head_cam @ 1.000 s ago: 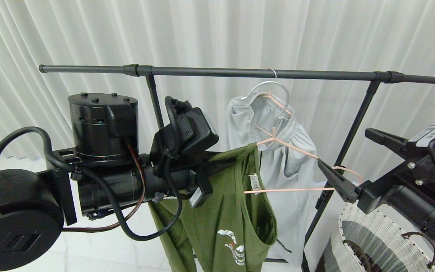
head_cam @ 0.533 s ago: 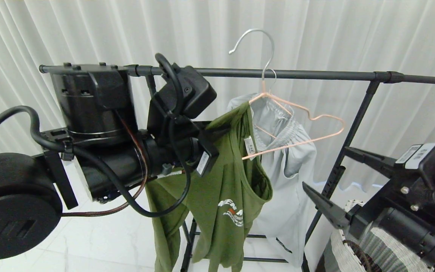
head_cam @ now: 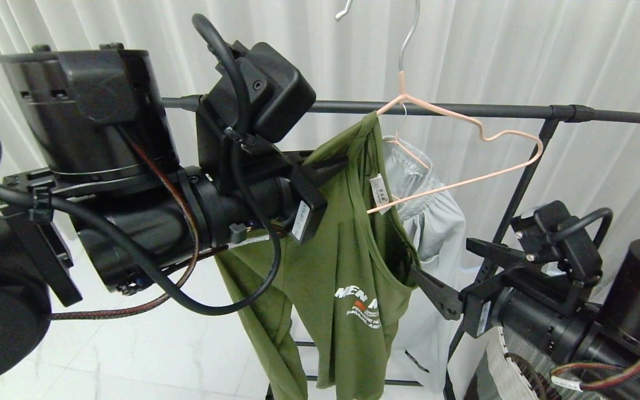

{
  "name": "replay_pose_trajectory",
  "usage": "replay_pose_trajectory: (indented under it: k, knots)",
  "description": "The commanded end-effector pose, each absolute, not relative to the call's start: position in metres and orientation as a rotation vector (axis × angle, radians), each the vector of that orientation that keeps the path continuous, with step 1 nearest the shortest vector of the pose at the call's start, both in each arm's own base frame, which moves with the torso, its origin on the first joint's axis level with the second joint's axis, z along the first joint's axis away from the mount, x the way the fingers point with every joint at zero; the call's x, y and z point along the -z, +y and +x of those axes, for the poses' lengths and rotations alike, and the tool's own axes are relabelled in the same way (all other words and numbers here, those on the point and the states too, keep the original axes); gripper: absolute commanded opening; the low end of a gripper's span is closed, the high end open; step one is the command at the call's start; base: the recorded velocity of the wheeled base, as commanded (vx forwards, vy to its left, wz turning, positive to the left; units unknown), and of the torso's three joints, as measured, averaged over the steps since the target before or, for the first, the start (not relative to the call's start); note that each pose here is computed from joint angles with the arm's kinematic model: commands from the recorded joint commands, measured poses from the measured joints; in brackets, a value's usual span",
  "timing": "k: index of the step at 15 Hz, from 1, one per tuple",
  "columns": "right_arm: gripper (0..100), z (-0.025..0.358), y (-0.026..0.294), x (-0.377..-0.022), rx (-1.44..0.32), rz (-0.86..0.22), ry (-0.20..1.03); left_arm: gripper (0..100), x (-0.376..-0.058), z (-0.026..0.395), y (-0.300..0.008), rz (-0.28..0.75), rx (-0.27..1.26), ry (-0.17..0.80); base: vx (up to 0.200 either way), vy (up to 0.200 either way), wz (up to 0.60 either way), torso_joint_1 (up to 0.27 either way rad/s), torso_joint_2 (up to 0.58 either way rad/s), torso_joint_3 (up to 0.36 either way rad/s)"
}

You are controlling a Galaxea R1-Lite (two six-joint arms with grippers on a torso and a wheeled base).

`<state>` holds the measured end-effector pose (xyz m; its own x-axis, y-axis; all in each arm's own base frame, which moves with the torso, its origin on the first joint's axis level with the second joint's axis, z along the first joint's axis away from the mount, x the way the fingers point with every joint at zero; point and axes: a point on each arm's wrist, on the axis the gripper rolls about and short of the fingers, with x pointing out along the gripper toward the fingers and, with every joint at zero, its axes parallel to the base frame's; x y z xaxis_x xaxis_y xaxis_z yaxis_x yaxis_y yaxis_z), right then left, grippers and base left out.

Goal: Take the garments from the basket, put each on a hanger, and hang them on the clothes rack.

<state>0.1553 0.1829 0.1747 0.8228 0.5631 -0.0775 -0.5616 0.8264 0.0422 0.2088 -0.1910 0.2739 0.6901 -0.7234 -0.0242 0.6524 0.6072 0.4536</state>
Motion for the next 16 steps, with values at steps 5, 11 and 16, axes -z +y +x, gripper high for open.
replay_pose_trajectory:
  k: [5,11,16]
  knots:
    - [100,0.179,0.193,-0.146,-0.477,-0.025,0.181,0,-0.275,0.2,-0.194,0.452,0.826,-0.181,0.0,0.0,0.0,0.0,0.0,0.0]
    - [100,0.204,0.14,-0.142,-0.231,-0.049,0.192,0,-0.251,0.195,-0.171,0.489,0.791,-0.097,0.0,0.0,0.0,0.0,0.0,0.0]
    - [100,0.218,0.116,-0.147,-0.121,-0.048,0.167,0,-0.22,0.185,-0.148,0.543,0.743,0.011,0.0,0.0,0.0,0.0,0.0,0.0]
